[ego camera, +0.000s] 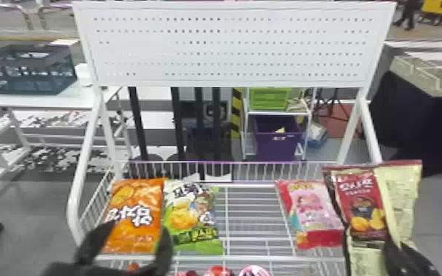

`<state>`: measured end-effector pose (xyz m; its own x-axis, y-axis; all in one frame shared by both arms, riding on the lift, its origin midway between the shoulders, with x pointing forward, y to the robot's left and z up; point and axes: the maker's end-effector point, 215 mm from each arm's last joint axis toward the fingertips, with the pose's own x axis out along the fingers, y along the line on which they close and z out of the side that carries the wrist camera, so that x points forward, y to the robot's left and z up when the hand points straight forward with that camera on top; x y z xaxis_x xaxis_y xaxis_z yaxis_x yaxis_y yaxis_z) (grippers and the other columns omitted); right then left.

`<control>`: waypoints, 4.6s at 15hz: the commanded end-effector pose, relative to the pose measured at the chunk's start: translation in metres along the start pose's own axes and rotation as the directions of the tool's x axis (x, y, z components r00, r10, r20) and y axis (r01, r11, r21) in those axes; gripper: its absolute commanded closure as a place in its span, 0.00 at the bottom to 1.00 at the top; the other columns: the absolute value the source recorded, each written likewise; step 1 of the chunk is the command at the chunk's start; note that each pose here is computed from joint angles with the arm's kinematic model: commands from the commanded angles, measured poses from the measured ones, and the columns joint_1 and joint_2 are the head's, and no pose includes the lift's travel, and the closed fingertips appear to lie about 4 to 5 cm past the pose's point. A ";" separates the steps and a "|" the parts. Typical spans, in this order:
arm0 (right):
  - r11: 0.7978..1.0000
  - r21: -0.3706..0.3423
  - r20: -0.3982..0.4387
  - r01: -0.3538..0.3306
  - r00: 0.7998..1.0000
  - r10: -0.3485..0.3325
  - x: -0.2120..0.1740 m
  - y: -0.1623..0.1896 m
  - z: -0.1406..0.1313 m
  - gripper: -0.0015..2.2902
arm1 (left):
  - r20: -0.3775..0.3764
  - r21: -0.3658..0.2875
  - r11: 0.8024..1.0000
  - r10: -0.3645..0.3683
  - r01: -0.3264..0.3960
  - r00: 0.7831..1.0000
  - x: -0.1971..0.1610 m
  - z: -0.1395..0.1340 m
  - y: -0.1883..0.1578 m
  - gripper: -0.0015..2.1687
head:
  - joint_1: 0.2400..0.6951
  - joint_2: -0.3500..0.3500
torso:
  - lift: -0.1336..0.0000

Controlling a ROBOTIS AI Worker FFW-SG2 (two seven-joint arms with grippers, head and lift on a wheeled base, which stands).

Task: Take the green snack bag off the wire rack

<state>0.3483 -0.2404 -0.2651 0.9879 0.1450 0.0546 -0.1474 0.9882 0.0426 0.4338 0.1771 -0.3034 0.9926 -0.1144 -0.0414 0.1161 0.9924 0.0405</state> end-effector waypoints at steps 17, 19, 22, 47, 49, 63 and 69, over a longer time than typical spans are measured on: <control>1.000 0.010 -0.018 -0.028 0.999 0.028 0.009 0.015 -0.017 0.98 | -0.267 0.083 0.997 0.027 -0.005 0.963 0.167 -0.116 -0.043 0.04 | 0.57 0.50 | 1.00; 1.000 0.007 -0.023 -0.031 0.999 0.031 0.009 0.015 -0.019 0.98 | -0.274 0.072 0.997 0.026 -0.006 0.962 0.169 -0.118 -0.041 0.07 | 0.57 0.50 | 1.00; 0.999 0.006 -0.025 -0.033 0.999 0.033 0.009 0.016 -0.019 0.98 | -0.307 0.069 0.998 0.011 0.011 0.952 0.166 -0.128 -0.044 0.52 | 0.57 0.50 | 1.00; 0.998 0.014 -0.002 -0.057 0.998 0.057 0.005 0.034 -0.005 0.98 | 0.143 -0.037 0.977 0.214 -0.211 0.966 -0.062 0.069 0.131 0.87 | 0.57 0.50 | 1.00; 0.998 0.010 -0.003 -0.057 0.998 0.057 0.003 0.034 -0.004 0.98 | 0.151 -0.045 0.974 0.227 -0.223 0.962 -0.081 0.068 0.147 0.87 | 0.57 0.50 | 1.00; 0.998 0.000 0.005 -0.062 0.998 0.062 -0.012 0.042 0.009 0.98 | 0.184 -0.058 0.978 0.208 -0.201 0.961 -0.110 0.070 0.135 0.87 | 0.57 0.50 | 1.00; 0.998 -0.005 0.027 -0.055 0.998 0.055 -0.017 0.039 0.016 0.98 | 0.190 -0.059 0.977 0.214 -0.207 0.958 -0.112 0.071 0.135 0.87 | 0.57 0.50 | 1.00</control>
<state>0.3259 -0.2039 -0.2492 0.9765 0.2002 0.0801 -0.2035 0.9785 0.0346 0.3411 0.3210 -0.2222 0.9827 0.0936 0.1601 -0.0929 0.9956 -0.0122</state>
